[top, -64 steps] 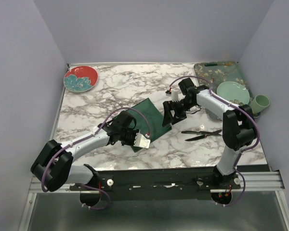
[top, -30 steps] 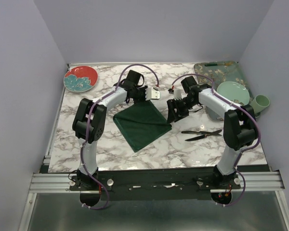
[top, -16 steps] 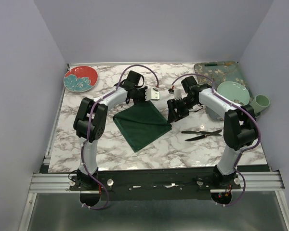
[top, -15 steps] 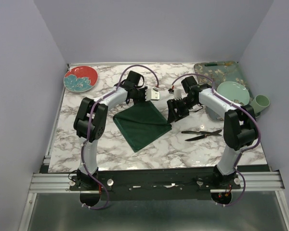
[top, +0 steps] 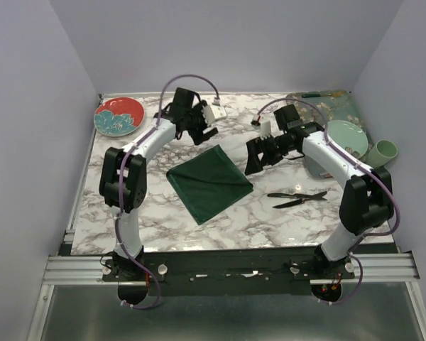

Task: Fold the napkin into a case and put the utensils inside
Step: Fold the top corner of the square-folded napkin at the center of the board, then smooth out the upper triangle-folded napkin at the center of the board.

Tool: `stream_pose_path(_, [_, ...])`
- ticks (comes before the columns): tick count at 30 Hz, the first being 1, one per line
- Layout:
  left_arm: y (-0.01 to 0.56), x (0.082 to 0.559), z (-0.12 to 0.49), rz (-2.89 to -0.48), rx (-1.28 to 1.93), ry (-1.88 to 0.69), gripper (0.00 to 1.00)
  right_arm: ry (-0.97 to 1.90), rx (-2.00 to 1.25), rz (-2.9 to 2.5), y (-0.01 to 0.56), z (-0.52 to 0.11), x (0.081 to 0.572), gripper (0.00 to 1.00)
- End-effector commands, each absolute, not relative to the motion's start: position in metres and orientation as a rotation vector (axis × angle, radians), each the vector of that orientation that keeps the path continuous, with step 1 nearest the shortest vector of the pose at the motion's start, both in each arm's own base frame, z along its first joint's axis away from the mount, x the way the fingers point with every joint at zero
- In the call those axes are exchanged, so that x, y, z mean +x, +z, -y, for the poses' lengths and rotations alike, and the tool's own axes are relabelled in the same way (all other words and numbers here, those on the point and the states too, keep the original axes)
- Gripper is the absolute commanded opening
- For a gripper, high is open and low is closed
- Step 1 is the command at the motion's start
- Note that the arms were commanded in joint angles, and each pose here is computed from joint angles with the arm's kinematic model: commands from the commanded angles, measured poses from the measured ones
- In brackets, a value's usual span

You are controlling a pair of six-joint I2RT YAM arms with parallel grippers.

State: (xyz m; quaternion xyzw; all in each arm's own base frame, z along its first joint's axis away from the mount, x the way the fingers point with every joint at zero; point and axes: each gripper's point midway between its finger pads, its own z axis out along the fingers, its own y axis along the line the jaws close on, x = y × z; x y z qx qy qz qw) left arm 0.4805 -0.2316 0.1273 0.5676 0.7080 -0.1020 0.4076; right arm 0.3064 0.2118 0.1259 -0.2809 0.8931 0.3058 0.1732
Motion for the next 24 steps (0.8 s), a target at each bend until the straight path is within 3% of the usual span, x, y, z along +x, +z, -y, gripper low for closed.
stream_pose_path(1, [0.233, 0.471, 0.190, -1.830, 1.053, -0.270, 0.99, 0.835, -0.805, -2.189, 0.200, -0.226, 0.340, 1.00])
stream_pose_path(5, [0.290, 0.442, 0.164, -1.777, 0.823, -0.326, 0.99, 0.715, -0.879, -1.900, 0.248, -0.237, 0.358, 1.00])
stream_pose_path(10, [0.271, 0.413, 0.168, -1.805, 0.722, -0.434, 0.99, 0.918, -0.882, -1.826, 0.265, -0.269, 0.367, 1.00])
stream_pose_path(13, [0.252, 0.399, 0.170, -1.928, 0.703, -0.579, 0.99, 1.202, -0.930, -1.934, 0.247, -0.292, 0.353, 1.00])
stream_pose_path(18, [0.209, 0.359, 0.202, -2.142, 0.473, -1.169, 0.99, 1.389, -0.804, -2.126, 0.207, -0.315, 0.324, 1.00])
stream_pose_path(24, [0.158, 0.340, 0.211, -2.253, 0.250, -1.387, 0.99, 1.548, -0.727, -2.277, 0.161, -0.332, 0.305, 1.00])
